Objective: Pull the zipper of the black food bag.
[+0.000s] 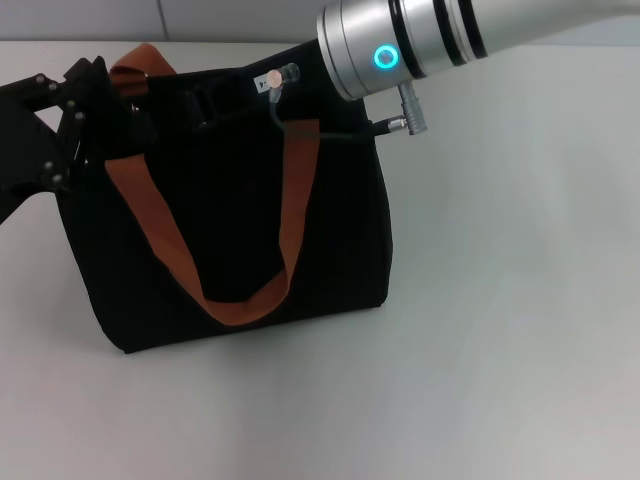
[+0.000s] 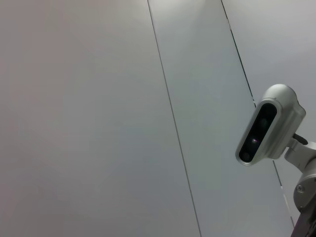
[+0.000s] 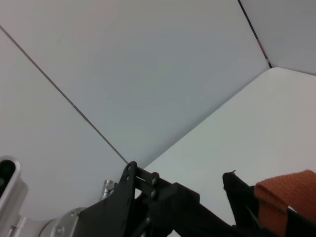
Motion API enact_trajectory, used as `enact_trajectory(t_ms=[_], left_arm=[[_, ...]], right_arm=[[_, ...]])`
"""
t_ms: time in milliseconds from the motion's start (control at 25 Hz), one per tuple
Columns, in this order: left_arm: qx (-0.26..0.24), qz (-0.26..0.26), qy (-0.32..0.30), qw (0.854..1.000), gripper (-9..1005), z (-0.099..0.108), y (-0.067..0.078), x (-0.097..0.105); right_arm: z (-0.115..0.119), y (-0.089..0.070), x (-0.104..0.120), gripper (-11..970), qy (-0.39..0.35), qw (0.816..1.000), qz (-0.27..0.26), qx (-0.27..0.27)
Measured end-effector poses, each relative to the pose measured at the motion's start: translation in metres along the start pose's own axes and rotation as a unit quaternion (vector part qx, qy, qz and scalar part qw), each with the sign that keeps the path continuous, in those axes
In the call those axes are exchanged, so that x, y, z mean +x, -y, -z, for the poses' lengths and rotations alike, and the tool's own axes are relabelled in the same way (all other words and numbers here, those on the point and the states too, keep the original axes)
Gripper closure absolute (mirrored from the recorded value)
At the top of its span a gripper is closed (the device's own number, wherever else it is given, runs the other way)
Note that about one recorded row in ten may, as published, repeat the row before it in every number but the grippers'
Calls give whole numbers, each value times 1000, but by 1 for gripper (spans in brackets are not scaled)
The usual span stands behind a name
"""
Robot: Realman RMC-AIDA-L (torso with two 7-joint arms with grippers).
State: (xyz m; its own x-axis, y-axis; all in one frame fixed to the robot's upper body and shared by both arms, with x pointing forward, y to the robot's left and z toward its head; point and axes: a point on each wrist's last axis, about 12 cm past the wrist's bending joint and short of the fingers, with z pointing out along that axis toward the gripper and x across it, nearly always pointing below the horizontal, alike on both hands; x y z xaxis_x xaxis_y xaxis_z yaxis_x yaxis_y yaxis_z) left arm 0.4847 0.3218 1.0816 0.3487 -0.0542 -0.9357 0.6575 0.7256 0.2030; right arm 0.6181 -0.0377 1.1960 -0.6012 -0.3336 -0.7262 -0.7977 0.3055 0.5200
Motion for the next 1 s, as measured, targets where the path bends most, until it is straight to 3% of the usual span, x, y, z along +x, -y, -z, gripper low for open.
enact_trajectory(t_ms=[1000], left_arm=[[-33,9,-15,999,968,7,0,6]], right_arm=[[-9,-4,-7,637,1,1000,23,12]])
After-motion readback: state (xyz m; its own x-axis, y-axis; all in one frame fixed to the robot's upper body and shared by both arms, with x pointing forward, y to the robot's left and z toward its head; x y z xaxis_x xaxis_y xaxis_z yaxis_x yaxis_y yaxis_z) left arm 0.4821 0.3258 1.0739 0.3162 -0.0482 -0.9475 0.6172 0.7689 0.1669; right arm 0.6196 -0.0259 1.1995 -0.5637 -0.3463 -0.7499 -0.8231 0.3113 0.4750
